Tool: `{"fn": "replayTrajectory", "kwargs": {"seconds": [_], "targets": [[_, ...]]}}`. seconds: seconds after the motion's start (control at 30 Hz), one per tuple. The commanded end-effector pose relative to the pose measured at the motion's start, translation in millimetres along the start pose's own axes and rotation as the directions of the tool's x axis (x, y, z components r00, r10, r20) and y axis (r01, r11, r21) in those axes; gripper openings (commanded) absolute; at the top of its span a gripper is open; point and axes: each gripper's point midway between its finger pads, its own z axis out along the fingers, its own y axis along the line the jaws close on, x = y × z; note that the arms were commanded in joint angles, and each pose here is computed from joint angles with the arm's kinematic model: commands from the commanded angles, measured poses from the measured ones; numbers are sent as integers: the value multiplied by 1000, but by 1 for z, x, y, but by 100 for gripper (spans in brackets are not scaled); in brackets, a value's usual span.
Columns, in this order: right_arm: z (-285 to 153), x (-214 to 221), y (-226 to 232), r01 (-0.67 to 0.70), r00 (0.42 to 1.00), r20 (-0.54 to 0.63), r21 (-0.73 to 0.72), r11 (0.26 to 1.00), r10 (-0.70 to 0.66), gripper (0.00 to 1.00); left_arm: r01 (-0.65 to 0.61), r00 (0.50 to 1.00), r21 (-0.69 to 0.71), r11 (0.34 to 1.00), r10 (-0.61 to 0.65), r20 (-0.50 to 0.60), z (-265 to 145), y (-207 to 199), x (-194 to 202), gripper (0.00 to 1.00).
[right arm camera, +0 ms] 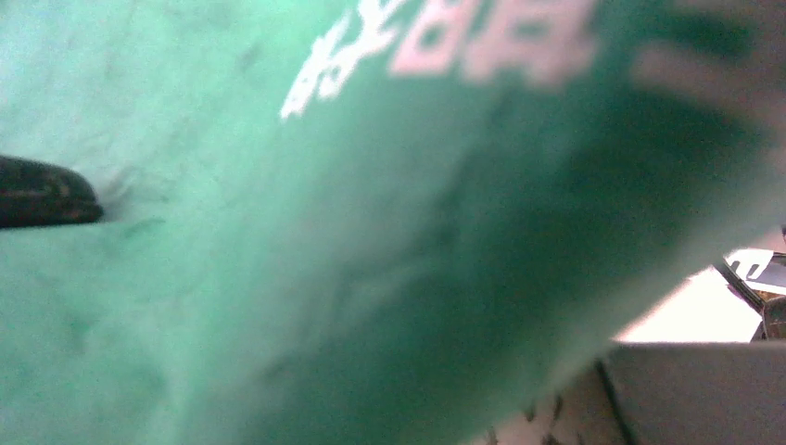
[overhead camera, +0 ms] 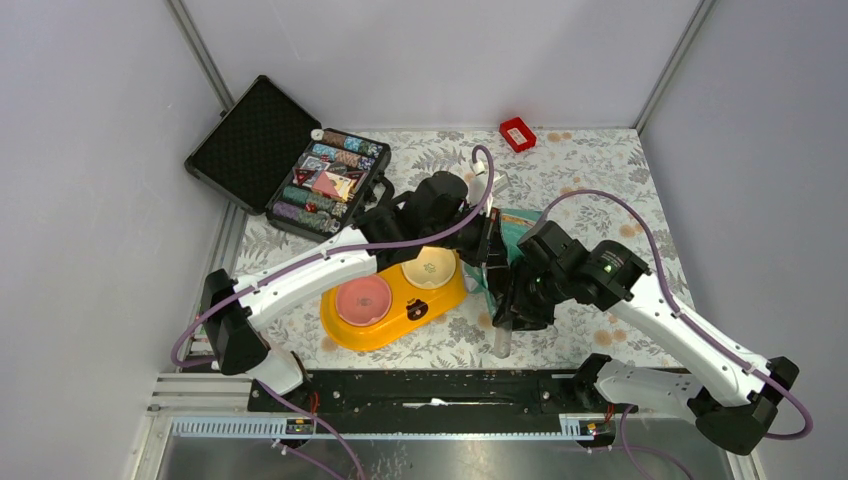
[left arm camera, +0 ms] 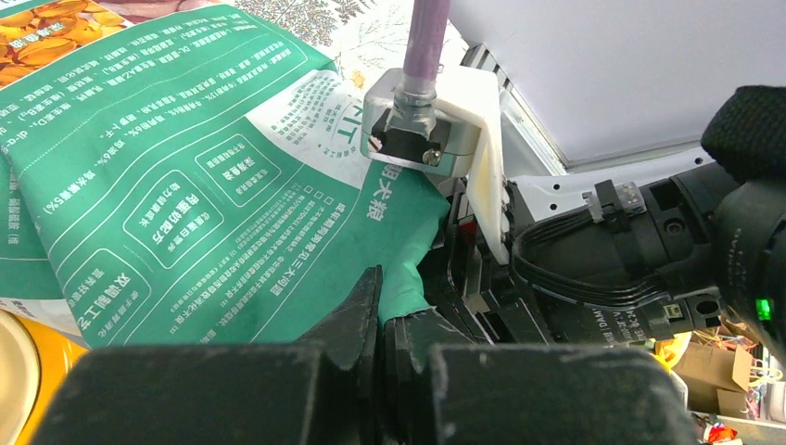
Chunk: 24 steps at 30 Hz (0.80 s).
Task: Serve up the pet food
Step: Collect the pet food from the pet food bag.
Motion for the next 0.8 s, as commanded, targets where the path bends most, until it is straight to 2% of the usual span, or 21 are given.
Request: {"fn": "replayTrajectory", "kwargs": {"seconds": [0.0,0.07,0.17,0.23,0.33,0.37,0.53,0.77], "targets": [[13,-3,-16,-18,1000,17,103,994,17,45,-196,937,268,943,100,336,-60,-105,-95,0],[14,-4,-16,-18,1000,21,112,994,16,50,-198,936,267,943,101,339,-61,-106,-95,0],[16,-5,-18,-15,1000,27,127,992,12,47,-201,934,267,943,102,343,-62,-106,-96,0],[18,-4,-20,-11,1000,28,136,991,7,32,-201,934,267,942,102,343,-62,-106,-95,0],[14,-6,-23,8,999,39,153,988,-14,2,-202,934,267,942,104,342,-62,-106,-95,0],[9,-7,-28,17,999,47,175,984,-26,0,-203,933,266,942,104,343,-62,-106,-95,0],[-24,-20,-39,100,987,94,284,954,-131,0,-199,936,265,944,103,336,-60,-103,-93,0],[-48,-19,-37,248,967,-35,370,895,-254,0,-188,941,291,938,87,328,-58,-108,-93,0]]}}
